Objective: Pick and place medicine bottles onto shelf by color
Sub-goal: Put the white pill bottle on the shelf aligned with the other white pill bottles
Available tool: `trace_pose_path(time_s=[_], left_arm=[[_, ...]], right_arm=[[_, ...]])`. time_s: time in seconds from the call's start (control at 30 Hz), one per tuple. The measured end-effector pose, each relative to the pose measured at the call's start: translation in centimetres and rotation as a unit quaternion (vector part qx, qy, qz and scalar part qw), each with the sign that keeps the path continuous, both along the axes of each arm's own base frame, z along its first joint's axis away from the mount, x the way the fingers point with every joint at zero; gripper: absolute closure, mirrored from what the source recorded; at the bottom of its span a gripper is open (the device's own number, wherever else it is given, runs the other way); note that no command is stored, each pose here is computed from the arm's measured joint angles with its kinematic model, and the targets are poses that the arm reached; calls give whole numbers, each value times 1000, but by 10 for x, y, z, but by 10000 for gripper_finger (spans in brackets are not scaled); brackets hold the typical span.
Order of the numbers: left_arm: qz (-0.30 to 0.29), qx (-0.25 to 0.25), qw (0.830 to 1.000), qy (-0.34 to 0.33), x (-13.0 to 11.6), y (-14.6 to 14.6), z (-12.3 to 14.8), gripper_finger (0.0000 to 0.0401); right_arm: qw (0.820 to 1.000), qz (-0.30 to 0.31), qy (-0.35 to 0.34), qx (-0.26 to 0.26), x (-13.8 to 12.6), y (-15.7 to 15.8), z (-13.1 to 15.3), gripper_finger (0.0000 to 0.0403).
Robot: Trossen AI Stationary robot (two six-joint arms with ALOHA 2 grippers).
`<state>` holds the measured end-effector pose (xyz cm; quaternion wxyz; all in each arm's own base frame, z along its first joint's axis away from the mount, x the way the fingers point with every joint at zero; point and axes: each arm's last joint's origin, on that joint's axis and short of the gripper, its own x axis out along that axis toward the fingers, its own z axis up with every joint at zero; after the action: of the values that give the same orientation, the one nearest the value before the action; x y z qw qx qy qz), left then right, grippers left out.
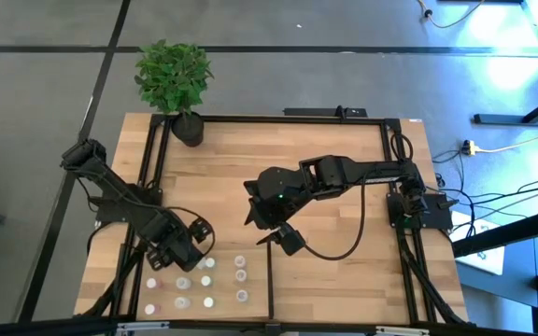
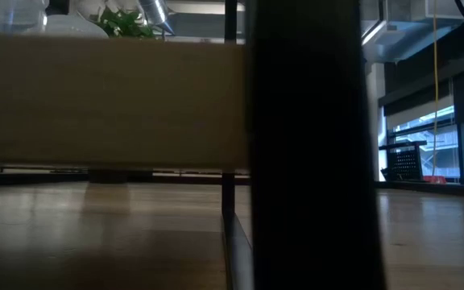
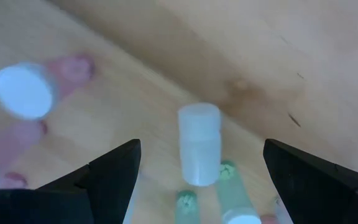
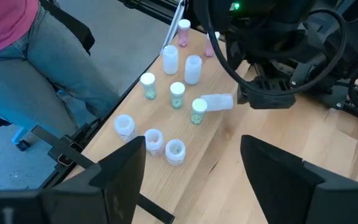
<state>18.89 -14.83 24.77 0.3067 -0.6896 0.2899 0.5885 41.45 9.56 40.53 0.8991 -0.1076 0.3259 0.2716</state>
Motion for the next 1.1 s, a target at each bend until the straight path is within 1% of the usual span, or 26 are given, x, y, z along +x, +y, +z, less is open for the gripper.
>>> trace_pose_path(time_s=[0.1,0.23,0.53,0.87,1.1], left_arm=[[9,-2,1000,2,0,0,0,69],[9,16,1000,-4,3,-1,-4,69],[9,17,1000,-5,5,-2,-6,69],[34,39,998,25,13,-9,-25,69],[38,36,998,23,17,-12,-30,69]], right_arm=[[1000,0,0,0,0,0,0,138],[1000,0,0,0,0,0,0,138],[1000,0,0,0,0,0,0,138],[1000,0,0,0,0,0,0,138],[1000,0,0,0,0,0,0,138]])
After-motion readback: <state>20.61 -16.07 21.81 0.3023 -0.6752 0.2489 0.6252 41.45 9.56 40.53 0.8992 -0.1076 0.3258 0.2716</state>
